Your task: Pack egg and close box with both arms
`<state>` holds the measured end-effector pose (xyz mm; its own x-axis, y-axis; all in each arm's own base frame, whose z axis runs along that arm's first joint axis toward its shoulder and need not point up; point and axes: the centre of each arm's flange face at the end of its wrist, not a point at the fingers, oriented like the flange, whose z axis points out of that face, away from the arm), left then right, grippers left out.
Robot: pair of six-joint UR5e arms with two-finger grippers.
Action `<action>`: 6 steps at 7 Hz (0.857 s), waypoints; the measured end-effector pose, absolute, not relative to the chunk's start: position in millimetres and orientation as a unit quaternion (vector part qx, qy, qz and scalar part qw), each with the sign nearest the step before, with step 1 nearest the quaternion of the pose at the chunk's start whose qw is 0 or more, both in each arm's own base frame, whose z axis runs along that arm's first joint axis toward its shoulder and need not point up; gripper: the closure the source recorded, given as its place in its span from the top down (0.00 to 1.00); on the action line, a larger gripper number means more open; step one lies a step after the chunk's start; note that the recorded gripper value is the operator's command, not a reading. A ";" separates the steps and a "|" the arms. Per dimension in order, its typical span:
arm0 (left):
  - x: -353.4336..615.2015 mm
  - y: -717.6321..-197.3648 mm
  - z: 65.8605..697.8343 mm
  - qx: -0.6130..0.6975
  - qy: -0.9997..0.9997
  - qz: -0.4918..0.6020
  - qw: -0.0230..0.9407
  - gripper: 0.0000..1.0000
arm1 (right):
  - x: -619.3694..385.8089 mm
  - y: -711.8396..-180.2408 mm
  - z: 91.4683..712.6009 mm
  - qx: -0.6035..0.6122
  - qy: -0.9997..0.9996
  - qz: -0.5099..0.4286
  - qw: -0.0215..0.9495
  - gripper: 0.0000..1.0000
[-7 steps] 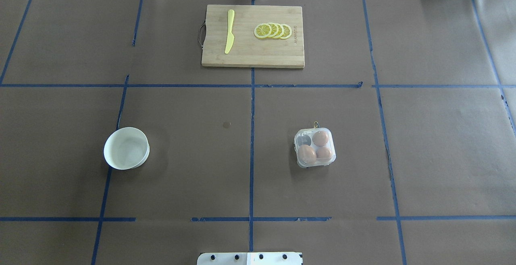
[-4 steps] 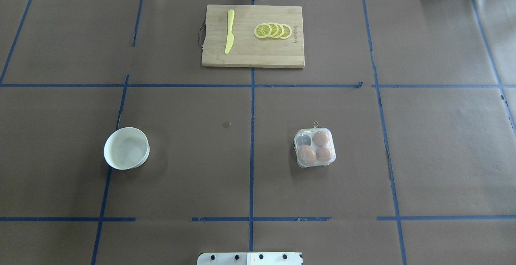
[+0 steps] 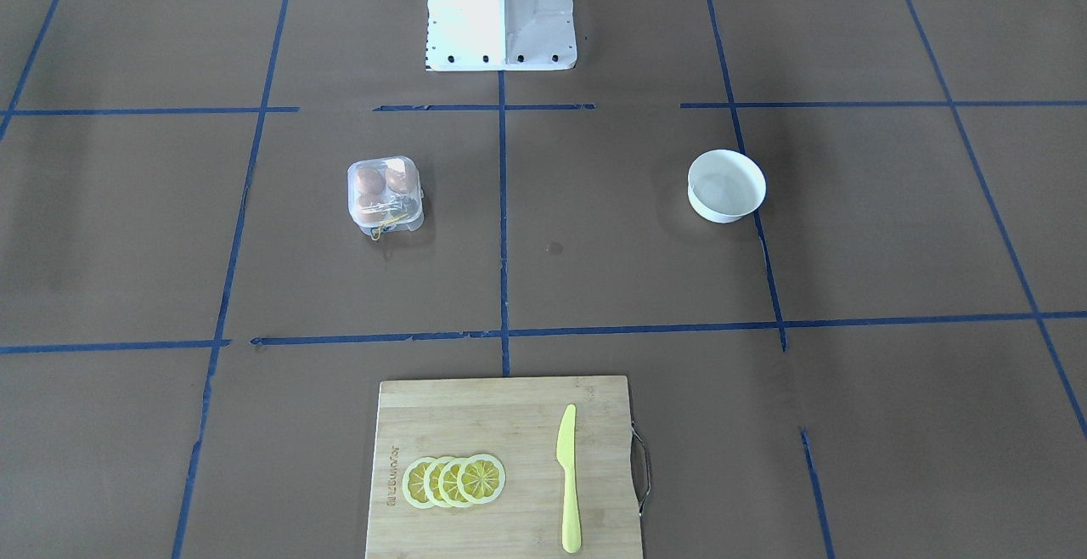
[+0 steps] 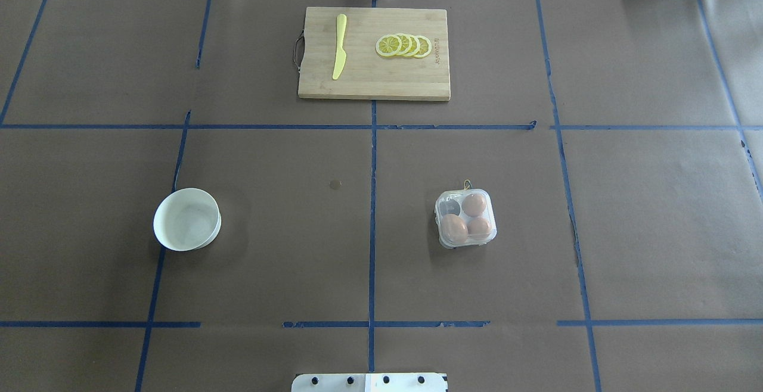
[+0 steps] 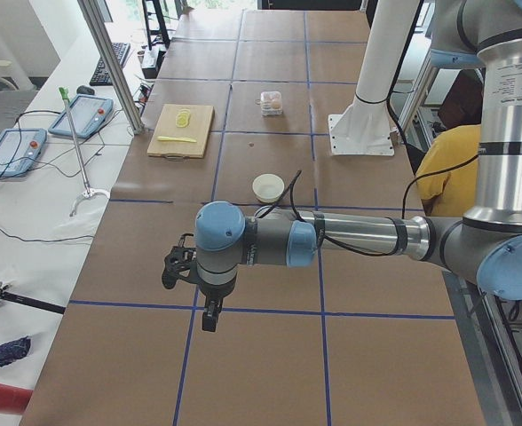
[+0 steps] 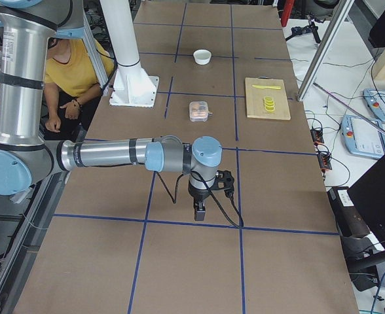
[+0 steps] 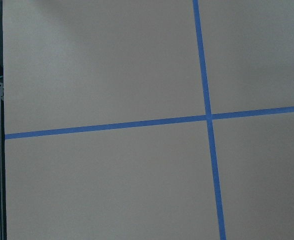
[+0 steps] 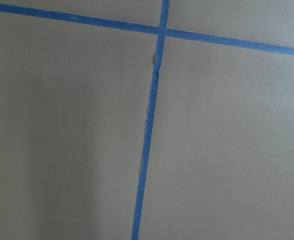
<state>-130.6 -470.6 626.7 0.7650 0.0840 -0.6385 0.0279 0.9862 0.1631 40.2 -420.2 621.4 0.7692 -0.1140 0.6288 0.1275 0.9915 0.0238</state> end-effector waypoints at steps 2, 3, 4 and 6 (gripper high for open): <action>-130.5 -469.6 629.1 0.080 0.342 0.014 0.936 1.00 | 40.2 -420.6 626.8 -0.015 -0.334 -0.063 0.940 1.00; -130.5 -469.2 630.0 0.079 0.342 0.014 0.936 1.00 | 40.0 -421.5 629.0 -0.017 -0.334 -0.062 0.940 1.00; -130.5 -469.0 630.6 0.078 0.342 0.013 0.936 1.00 | 40.0 -421.9 629.8 -0.017 -0.334 -0.062 0.940 1.00; -130.5 -468.9 631.0 0.078 0.342 0.013 0.936 1.00 | 39.9 -422.2 629.7 -0.017 -0.335 -0.062 0.940 1.00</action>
